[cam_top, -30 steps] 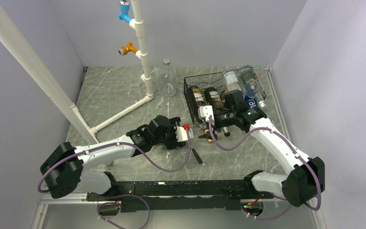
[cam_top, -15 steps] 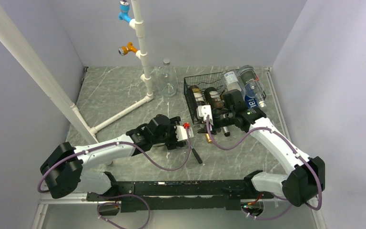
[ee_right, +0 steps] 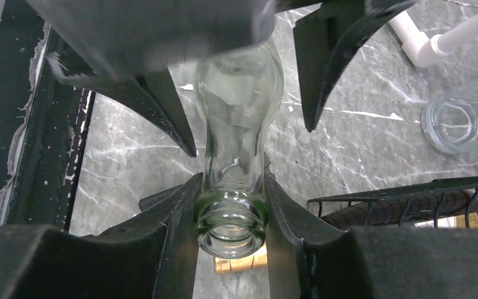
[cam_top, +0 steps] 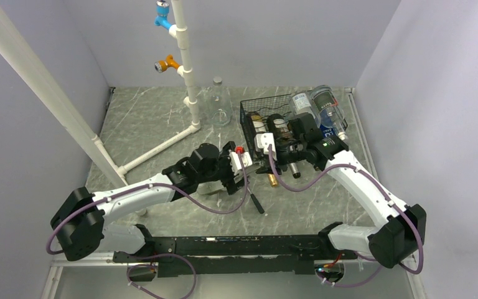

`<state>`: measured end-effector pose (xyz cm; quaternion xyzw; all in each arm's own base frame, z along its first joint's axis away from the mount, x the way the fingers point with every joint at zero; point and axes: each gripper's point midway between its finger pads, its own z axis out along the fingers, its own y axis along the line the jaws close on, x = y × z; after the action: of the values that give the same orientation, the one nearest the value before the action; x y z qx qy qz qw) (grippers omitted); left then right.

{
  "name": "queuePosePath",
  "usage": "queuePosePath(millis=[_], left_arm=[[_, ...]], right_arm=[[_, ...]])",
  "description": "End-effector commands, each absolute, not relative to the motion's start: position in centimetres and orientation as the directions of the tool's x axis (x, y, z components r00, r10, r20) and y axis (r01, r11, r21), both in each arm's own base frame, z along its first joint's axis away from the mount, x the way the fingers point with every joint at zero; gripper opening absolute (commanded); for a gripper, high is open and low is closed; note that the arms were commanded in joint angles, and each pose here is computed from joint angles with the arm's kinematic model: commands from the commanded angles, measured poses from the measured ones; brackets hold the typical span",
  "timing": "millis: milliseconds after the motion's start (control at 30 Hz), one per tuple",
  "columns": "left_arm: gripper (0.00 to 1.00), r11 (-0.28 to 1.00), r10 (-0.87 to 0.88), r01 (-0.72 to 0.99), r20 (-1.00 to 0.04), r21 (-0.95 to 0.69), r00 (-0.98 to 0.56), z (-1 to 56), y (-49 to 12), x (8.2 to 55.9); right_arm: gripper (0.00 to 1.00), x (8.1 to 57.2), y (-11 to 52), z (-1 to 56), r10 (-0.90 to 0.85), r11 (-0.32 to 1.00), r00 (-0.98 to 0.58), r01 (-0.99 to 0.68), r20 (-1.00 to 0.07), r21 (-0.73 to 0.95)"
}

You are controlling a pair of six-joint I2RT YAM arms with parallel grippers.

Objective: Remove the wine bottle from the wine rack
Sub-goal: Place the wine bottle at the center of the board.

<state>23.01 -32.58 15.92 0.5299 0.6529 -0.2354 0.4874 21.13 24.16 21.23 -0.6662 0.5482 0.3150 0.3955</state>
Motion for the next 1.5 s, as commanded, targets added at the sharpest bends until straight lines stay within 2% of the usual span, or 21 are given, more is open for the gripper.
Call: queuePosePath(millis=[0, 267, 633, 700, 833, 900, 933, 1000, 1133, 1200, 1267, 1467], left_arm=[[0.99, 0.345, 0.229, 0.928, -0.972, 0.139, 0.060, 22.7, -35.0, 22.8], [0.98, 0.310, 0.190, 0.943, -0.980, 0.118, 0.060, 23.3, -35.8, 22.3], [0.67, 0.273, 0.277, 0.954, -0.960, 0.127, 0.048, 21.4, -36.2, 22.5], [0.51, 0.266, 0.298, 0.954, -0.953, 0.135, 0.052, 21.0, -36.2, 22.7], [0.27, 0.255, 0.336, 0.954, -0.940, 0.158, 0.066, 20.5, -36.2, 22.9], [0.03, 0.246, 0.354, 0.954, -0.932, 0.171, 0.076, 20.4, -36.0, 22.9], [0.00, 0.246, 0.362, 0.953, -0.929, 0.177, 0.079, 20.5, -35.9, 23.0], [0.00, 0.253, 0.366, 0.948, -0.926, 0.192, 0.090, 20.8, -35.7, 23.1], [0.00, 0.295, 0.331, 0.931, -0.937, 0.216, 0.112, 22.6, -34.9, 23.3], [0.00, 0.325, 0.308, 0.920, -0.944, 0.219, 0.116, 23.5, -34.4, 23.6], [0.00, 0.350, 0.284, 0.911, -0.952, 0.218, 0.118, 24.3, -33.9, 23.9], [0.00, 0.425, 0.207, 0.884, -0.972, 0.194, 0.114, 26.6, -32.1, 25.0]], right_arm=[[0.00, 20.4, 25.2, 22.8, -0.434, -0.113, 0.200, -0.980, -0.879, -0.167], [0.00, 20.4, 25.3, 23.3, -0.427, -0.100, 0.183, -0.983, -0.886, -0.155], [0.00, 20.5, 25.4, 23.3, -0.424, -0.091, 0.168, -0.986, -0.890, -0.143], [0.01, 20.5, 25.5, 23.3, -0.424, -0.089, 0.163, -0.986, -0.891, -0.138], [0.03, 20.5, 25.5, 23.3, -0.423, -0.085, 0.157, -0.987, -0.893, -0.133], [0.07, 20.5, 25.5, 23.3, -0.422, -0.081, 0.150, -0.989, -0.894, -0.127], [0.13, 20.5, 25.6, 23.3, -0.423, -0.079, 0.144, -0.989, -0.895, -0.122], [0.28, 20.5, 25.6, 23.2, -0.420, -0.078, 0.139, -0.990, -0.897, -0.117], [0.72, 20.2, 25.6, 23.4, -0.404, -0.077, 0.109, -0.993, -0.908, -0.085], [0.89, 20.0, 25.6, 23.7, -0.386, -0.082, 0.096, -0.994, -0.917, -0.069], [0.99, 19.8, 25.5, 24.3, -0.367, -0.081, 0.083, -0.995, -0.927, -0.057], [0.99, 19.9, 23.7, 26.8, -0.292, -0.056, 0.047, -0.998, -0.955, -0.032]])
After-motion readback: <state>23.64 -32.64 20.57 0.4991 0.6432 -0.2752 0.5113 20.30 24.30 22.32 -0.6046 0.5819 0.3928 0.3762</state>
